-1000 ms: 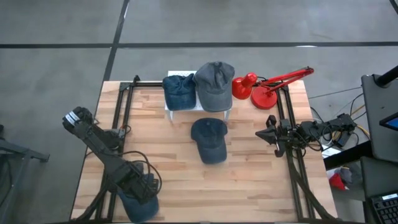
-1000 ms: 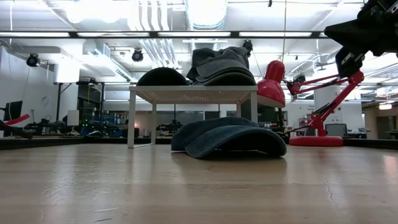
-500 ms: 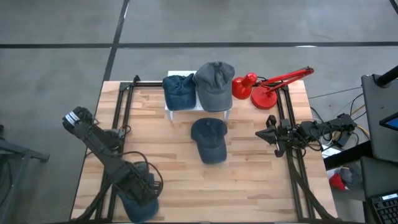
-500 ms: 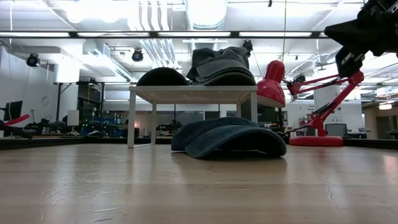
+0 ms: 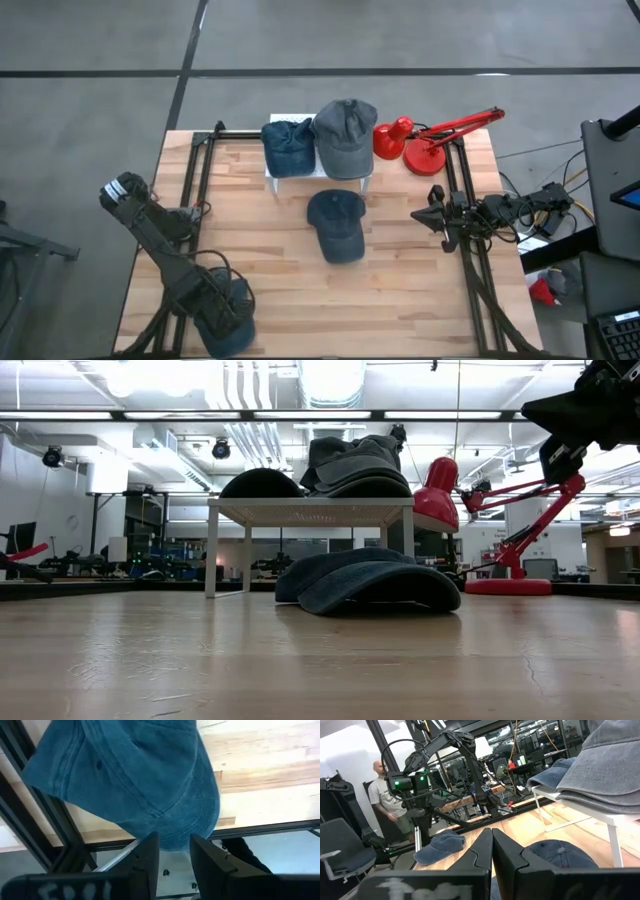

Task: Pick & Place hat
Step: Put the bottom blue cap on the shelf

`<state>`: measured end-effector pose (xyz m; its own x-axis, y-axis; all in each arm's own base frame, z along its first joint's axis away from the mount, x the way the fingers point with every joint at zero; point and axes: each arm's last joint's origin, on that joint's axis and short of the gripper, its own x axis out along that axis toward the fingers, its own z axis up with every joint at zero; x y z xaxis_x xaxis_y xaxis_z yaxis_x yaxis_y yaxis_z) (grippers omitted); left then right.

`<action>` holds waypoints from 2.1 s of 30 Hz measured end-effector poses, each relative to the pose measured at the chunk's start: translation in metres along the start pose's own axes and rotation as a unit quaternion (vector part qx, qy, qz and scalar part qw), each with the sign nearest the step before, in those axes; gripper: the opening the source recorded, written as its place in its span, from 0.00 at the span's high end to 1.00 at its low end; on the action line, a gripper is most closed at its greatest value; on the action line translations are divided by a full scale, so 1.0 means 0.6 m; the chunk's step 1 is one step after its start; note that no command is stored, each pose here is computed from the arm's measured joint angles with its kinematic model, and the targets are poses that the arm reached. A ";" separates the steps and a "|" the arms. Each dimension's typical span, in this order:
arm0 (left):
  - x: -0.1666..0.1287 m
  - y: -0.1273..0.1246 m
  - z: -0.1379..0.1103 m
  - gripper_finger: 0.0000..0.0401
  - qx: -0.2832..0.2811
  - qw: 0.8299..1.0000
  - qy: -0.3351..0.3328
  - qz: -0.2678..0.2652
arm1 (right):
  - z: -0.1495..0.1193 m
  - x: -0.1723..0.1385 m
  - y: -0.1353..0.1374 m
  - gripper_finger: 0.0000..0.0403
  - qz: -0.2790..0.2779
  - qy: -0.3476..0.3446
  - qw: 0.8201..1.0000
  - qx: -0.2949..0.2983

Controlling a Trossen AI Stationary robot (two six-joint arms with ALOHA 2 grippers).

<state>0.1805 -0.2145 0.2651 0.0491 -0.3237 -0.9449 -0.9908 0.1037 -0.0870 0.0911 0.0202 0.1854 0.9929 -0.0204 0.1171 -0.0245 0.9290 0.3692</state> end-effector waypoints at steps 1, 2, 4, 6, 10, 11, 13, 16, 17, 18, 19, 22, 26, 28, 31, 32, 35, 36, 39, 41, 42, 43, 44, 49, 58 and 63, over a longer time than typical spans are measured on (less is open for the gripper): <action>0.000 0.001 0.000 0.74 0.001 1.000 0.001 0.003 | 0.000 0.000 0.000 0.98 0.000 0.000 1.000 -0.001; 0.000 0.001 -0.001 0.72 0.002 1.000 0.002 0.004 | 0.000 0.000 0.000 0.98 0.000 0.000 1.000 -0.001; 0.000 0.002 -0.001 0.69 0.002 1.000 0.002 0.005 | 0.000 0.000 0.000 0.98 0.000 0.000 1.000 -0.001; 0.004 0.002 0.000 0.65 0.001 1.000 -0.003 0.010 | 0.000 0.000 0.000 0.98 0.000 0.000 1.000 -0.001; 0.025 0.002 0.003 0.55 -0.003 0.999 -0.006 0.032 | 0.000 0.000 0.000 0.98 0.000 0.000 1.000 -0.001; 0.031 0.001 0.004 0.52 -0.004 0.999 -0.004 0.035 | 0.000 0.000 0.000 0.98 0.000 0.000 1.000 -0.001; 0.045 0.001 0.006 0.48 -0.009 0.999 -0.004 0.046 | 0.000 0.000 0.000 0.98 0.000 0.000 1.000 -0.001; 0.063 0.005 0.010 0.43 -0.025 0.997 0.008 0.079 | 0.000 0.000 0.000 0.98 0.000 0.000 1.000 -0.001; 0.067 0.006 0.010 0.41 -0.032 0.995 0.016 0.092 | 0.000 0.000 0.000 0.98 0.000 0.000 1.000 -0.001; 0.070 0.008 0.010 0.40 -0.040 0.993 0.023 0.105 | 0.000 0.000 0.000 0.98 0.000 0.000 1.000 -0.001; 0.073 0.009 0.010 0.39 -0.046 0.992 0.029 0.115 | 0.000 0.000 0.000 0.98 0.000 0.000 1.000 -0.001; 0.077 0.012 0.012 0.37 -0.057 0.990 0.032 0.124 | 0.000 0.000 0.000 0.98 0.000 0.000 1.000 0.000; 0.082 0.014 0.016 0.37 -0.063 0.989 0.028 0.128 | 0.000 0.000 0.000 0.98 0.000 0.000 1.000 0.001; 0.083 0.015 0.016 0.37 -0.066 0.989 0.028 0.127 | 0.000 0.000 0.000 0.98 0.000 -0.001 1.000 0.001; 0.085 0.015 0.017 0.37 -0.069 0.989 0.028 0.128 | 0.000 0.000 0.000 0.98 0.000 -0.001 1.000 0.001; 0.086 0.015 0.017 0.37 -0.069 0.989 0.029 0.126 | 0.000 0.000 0.000 0.98 0.000 -0.001 1.000 0.001; 0.087 0.013 0.018 0.37 -0.068 0.991 0.024 0.116 | 0.000 0.000 0.000 0.98 0.000 -0.001 1.000 0.001; 0.087 0.012 0.018 0.37 -0.068 0.991 0.021 0.111 | 0.000 0.000 0.000 0.98 0.000 -0.001 1.000 0.001; 0.087 0.010 0.021 0.37 -0.066 0.993 0.011 0.099 | 0.000 0.000 0.000 0.98 0.000 -0.001 1.000 0.001; 0.088 0.009 0.023 0.37 -0.063 0.994 0.004 0.091 | 0.000 0.000 0.000 0.98 0.000 -0.001 1.000 0.001; 0.090 0.009 0.024 0.37 -0.063 0.994 0.000 0.089 | 0.000 0.000 0.000 0.98 0.000 -0.001 1.000 0.001; 0.091 0.010 0.026 0.37 -0.063 0.994 -0.002 0.090 | 0.000 0.000 0.000 0.98 0.000 -0.001 1.000 0.001; 0.093 0.011 0.029 0.37 -0.064 0.994 -0.004 0.092 | 0.000 0.000 0.000 0.98 0.000 -0.001 1.000 0.001; 0.114 0.019 0.042 0.37 -0.066 0.993 -0.006 0.093 | 0.000 0.000 0.000 0.98 0.000 -0.001 1.000 0.001; 0.152 0.033 0.070 0.37 -0.064 0.995 -0.005 0.078 | 0.000 0.000 0.000 0.98 0.000 -0.001 1.000 0.002; 0.163 0.038 0.083 0.38 -0.064 0.995 -0.011 0.074 | 0.000 0.000 0.000 0.98 0.000 -0.001 1.000 0.002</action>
<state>0.1692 -0.1972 0.1547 -0.0969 -0.2924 -0.9514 -0.9953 0.0279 0.0928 0.0911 0.0202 0.1855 0.9927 -0.0210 0.1192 -0.0251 0.9277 0.3725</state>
